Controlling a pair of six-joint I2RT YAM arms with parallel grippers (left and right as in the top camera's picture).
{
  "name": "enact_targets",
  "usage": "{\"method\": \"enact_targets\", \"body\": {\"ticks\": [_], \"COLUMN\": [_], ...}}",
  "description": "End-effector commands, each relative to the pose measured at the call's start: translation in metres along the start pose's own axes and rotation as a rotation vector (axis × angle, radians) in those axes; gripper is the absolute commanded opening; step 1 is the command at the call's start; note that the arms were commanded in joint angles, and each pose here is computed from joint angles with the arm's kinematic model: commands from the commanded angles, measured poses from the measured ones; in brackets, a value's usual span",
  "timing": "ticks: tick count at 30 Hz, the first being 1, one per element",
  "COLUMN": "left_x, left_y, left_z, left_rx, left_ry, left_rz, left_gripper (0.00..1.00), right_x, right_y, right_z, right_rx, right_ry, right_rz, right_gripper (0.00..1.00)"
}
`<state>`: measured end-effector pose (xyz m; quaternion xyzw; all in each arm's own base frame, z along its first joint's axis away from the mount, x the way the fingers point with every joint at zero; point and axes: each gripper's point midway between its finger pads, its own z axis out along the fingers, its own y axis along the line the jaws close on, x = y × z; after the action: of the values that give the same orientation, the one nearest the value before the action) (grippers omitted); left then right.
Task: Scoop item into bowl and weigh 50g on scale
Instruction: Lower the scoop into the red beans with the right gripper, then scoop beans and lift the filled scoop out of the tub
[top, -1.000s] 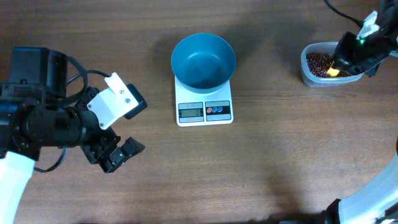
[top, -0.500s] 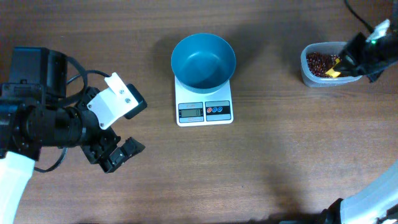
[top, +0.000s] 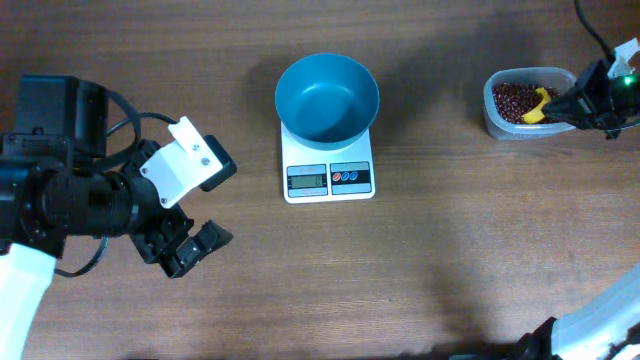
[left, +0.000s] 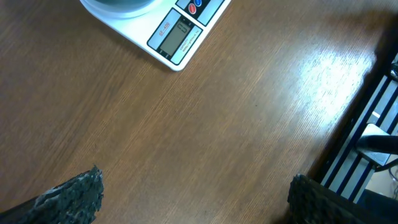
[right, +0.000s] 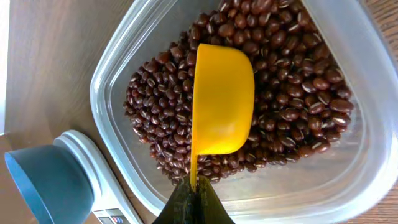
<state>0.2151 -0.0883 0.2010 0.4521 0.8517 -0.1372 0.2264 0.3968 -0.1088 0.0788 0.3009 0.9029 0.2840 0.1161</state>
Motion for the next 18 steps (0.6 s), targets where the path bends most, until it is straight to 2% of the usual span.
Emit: {"method": "enact_targets", "body": {"ticks": [1, 6, 10, 12, 15, 16, 18], "left_x": [-0.002, -0.002, -0.002, -0.002, -0.002, -0.002, -0.002], "left_y": [-0.003, -0.003, -0.003, -0.003, -0.003, -0.003, -0.003], "left_z": [-0.001, -0.001, -0.001, -0.001, -0.001, -0.001, -0.001], "left_rx": [0.01, 0.01, 0.01, 0.01, 0.01, 0.01, 0.01], "left_ry": [-0.014, -0.014, -0.014, -0.014, -0.014, -0.014, -0.014], "left_rz": [0.012, 0.012, 0.012, 0.012, 0.012, 0.012, 0.012], "left_gripper": [0.99, 0.99, 0.99, 0.99, 0.99, 0.99, 0.99], "right_x": [0.008, 0.0, -0.008, 0.0, 0.012, 0.014, 0.011], "right_y": [-0.008, -0.012, -0.008, -0.007, 0.01, 0.029, 0.036], "right_z": [0.016, 0.016, 0.017, 0.017, 0.016, 0.013, 0.012], "right_rx": [0.001, 0.021, 0.016, -0.001, -0.106, -0.218, -0.255], "right_ry": [0.053, 0.02, -0.009, 0.022, 0.063, 0.067, 0.052], "right_rz": [0.014, -0.018, -0.252, -0.233, -0.205, -0.202, -0.206], "right_gripper": [0.04, 0.04, 0.04, 0.04, 0.04, 0.04, 0.04]}}
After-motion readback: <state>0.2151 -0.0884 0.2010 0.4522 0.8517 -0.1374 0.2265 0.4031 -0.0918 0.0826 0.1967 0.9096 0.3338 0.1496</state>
